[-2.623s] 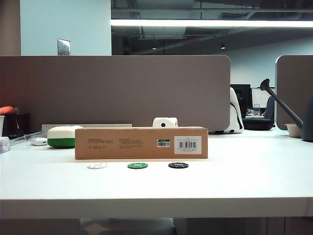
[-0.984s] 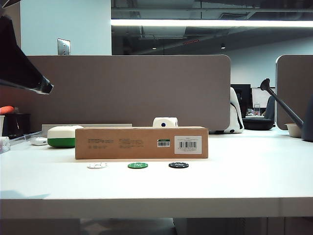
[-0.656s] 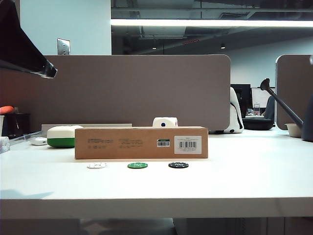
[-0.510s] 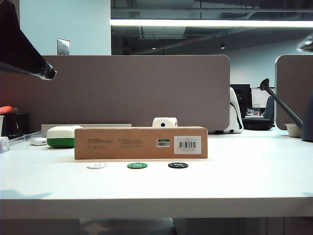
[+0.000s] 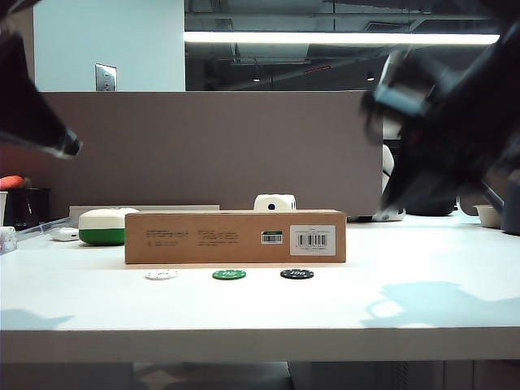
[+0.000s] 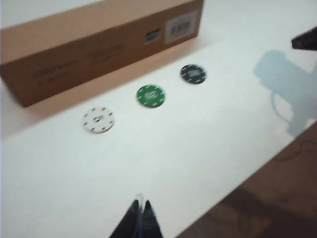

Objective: Push the chip with the highest value in the row forward next to the rectangular box.

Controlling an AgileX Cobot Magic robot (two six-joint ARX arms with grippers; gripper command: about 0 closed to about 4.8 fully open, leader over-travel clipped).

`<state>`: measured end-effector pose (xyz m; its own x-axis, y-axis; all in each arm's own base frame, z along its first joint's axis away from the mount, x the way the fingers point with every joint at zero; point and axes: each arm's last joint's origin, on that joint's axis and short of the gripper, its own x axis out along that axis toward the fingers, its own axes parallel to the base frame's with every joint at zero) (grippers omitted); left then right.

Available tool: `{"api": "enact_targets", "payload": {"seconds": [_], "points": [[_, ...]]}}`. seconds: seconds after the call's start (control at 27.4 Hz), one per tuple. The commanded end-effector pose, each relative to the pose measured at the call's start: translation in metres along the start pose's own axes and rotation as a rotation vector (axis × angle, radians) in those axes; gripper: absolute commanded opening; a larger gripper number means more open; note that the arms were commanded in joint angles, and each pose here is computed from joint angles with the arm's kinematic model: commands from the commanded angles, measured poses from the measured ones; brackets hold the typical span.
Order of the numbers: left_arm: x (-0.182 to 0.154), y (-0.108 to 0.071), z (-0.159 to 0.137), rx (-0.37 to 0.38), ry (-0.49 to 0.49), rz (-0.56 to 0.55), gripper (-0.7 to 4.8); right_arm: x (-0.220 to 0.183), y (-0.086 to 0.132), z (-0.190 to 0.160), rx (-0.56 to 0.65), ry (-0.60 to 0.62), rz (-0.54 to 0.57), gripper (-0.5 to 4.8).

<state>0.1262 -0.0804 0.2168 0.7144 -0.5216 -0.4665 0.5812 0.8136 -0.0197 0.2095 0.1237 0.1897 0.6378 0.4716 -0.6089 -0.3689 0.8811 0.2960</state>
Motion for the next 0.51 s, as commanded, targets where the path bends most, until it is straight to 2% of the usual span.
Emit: {"api": "enact_targets", "payload": {"seconds": [0.04,0.51], "points": [[0.001,0.001,0.009,-0.002,-0.003,0.009,-0.05,0.034,0.004,0.003,-0.014,0.027,0.151,-0.05],[0.003,0.002,0.016,-0.003,0.000,0.009,-0.05,0.091,0.004,0.009,-0.033,0.062,0.175,-0.05]]}}
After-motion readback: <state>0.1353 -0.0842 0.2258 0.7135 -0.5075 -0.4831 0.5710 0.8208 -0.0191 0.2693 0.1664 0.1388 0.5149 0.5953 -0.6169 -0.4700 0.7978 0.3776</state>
